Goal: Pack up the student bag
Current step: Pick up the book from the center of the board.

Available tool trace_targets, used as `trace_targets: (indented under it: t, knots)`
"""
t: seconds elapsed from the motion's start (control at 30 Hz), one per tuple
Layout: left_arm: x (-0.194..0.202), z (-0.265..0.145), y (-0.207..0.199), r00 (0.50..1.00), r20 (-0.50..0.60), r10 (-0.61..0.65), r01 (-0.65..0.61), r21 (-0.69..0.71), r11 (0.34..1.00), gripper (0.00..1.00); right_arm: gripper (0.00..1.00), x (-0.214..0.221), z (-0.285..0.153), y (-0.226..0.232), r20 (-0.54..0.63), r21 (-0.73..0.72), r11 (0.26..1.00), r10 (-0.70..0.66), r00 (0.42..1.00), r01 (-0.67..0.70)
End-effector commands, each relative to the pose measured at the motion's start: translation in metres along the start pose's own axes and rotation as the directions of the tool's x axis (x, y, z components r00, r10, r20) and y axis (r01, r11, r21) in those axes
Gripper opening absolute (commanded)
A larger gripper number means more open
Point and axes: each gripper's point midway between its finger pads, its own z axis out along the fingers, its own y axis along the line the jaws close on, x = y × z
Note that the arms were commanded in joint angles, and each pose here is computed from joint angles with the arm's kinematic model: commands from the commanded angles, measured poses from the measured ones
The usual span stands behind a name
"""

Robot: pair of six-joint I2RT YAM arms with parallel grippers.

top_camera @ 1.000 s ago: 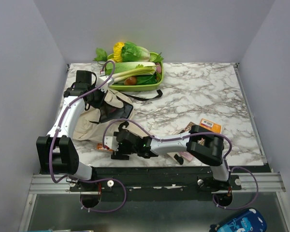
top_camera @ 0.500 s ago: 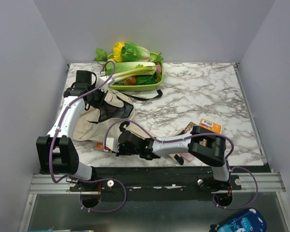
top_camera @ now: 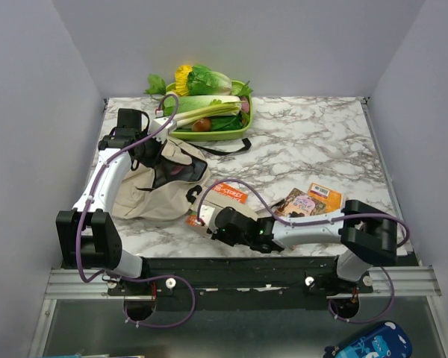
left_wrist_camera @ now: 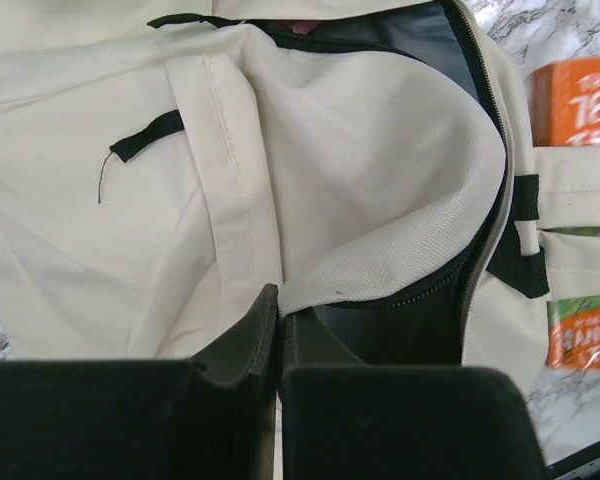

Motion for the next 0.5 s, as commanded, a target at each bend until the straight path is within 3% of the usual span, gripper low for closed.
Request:
trace_targets:
  t: [0.0,0.13,0.23,0.3,0.33,0.47]
  knots:
    - [-0.026,-0.008,0.002,0.995,0.090,0.036,-0.036,-0.004,0.999,0.08,0.05,0.054,-0.041,-0.013,-0.109,0.131,0.962,0.255,0.961,-0.241]
    - [-0.025,-0.007,0.001,0.996,0.085,0.025,-0.026,0.003,1.000,0.08,0.02,-0.003,-0.089,-0.013,0.144,0.005,0.960,0.277,0.950,-0.280]
    - [-0.027,-0.009,0.000,0.996,0.087,0.022,-0.023,0.011,1.000,0.08,0.01,-0.068,-0.138,-0.012,0.334,-0.122,0.973,0.225,0.915,-0.195]
    - [-0.029,-0.010,-0.002,0.996,0.090,0.019,-0.021,0.019,1.000,0.08,0.01,-0.085,-0.157,-0.010,0.356,-0.155,0.980,0.170,0.919,-0.122]
    - [-0.030,-0.011,-0.003,0.996,0.093,0.017,-0.019,0.023,1.000,0.08,0.01,-0.115,-0.179,-0.008,0.412,-0.202,0.975,0.167,0.896,-0.089]
    - [-0.031,-0.015,-0.007,0.995,0.097,0.015,-0.018,0.035,0.999,0.09,0.01,-0.154,-0.222,0.001,0.484,-0.292,0.956,0.143,0.864,0.005]
